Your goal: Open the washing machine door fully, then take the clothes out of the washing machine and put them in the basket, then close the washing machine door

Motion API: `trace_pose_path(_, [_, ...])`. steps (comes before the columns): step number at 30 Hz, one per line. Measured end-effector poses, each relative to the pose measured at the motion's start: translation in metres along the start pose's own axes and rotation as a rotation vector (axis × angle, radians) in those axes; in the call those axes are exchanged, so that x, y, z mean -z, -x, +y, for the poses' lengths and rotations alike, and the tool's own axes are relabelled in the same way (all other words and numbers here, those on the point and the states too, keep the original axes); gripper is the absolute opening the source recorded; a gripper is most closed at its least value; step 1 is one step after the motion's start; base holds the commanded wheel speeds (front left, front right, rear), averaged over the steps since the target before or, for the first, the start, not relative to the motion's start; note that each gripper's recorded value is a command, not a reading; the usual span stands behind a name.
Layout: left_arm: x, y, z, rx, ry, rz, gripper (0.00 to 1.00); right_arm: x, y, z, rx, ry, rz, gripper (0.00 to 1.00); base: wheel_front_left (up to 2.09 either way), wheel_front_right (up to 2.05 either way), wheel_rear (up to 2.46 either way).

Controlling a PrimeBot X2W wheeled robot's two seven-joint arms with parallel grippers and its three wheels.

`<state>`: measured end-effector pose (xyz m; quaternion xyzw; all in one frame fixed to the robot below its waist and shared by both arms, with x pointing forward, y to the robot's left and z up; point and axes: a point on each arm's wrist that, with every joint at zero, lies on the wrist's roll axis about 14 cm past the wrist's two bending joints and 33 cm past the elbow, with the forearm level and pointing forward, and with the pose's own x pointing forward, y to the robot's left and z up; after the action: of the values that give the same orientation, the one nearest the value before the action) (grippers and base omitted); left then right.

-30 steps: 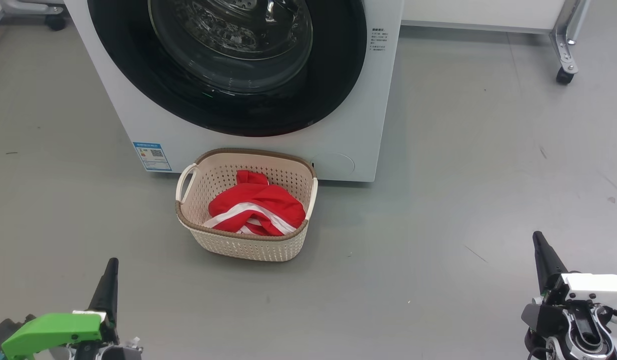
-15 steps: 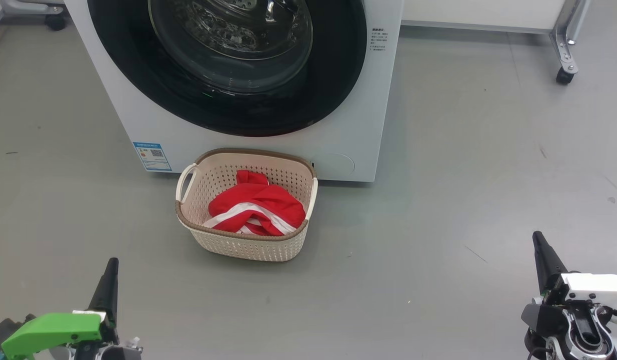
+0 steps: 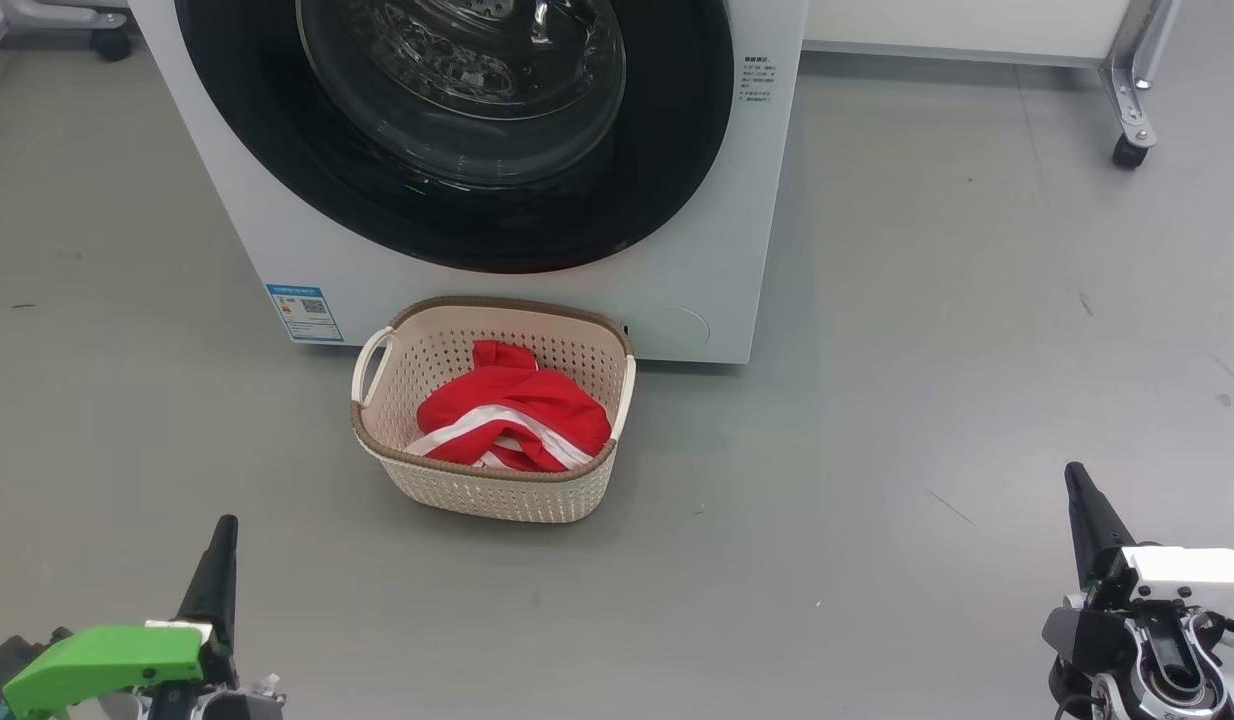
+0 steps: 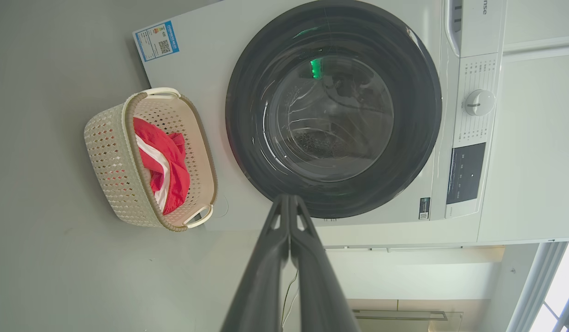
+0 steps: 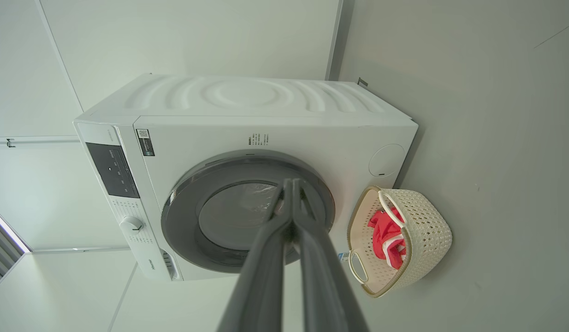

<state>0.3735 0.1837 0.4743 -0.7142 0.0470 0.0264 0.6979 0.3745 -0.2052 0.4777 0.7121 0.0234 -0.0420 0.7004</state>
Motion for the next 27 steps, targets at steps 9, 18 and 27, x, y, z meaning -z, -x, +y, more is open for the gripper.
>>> trace_pose_path(9, [-0.0001, 0.0000, -0.0001, 0.000, 0.000, 0.000, 0.00, 0.0001, 0.0000, 0.0000, 0.000, 0.000, 0.000, 0.00, 0.00, 0.00, 0.00])
trace_pose_path(18, [-0.0002, 0.0000, -0.0002, 0.001, 0.000, -0.001, 0.00, 0.0002, 0.0000, 0.0000, 0.000, 0.000, 0.001, 0.00, 0.00, 0.00, 0.00])
trace_pose_path(27, [-0.0003, -0.0001, -0.0003, 0.001, 0.000, -0.001, 0.00, 0.0003, 0.0000, 0.0000, 0.000, 0.000, 0.001, 0.00, 0.00, 0.00, 0.00])
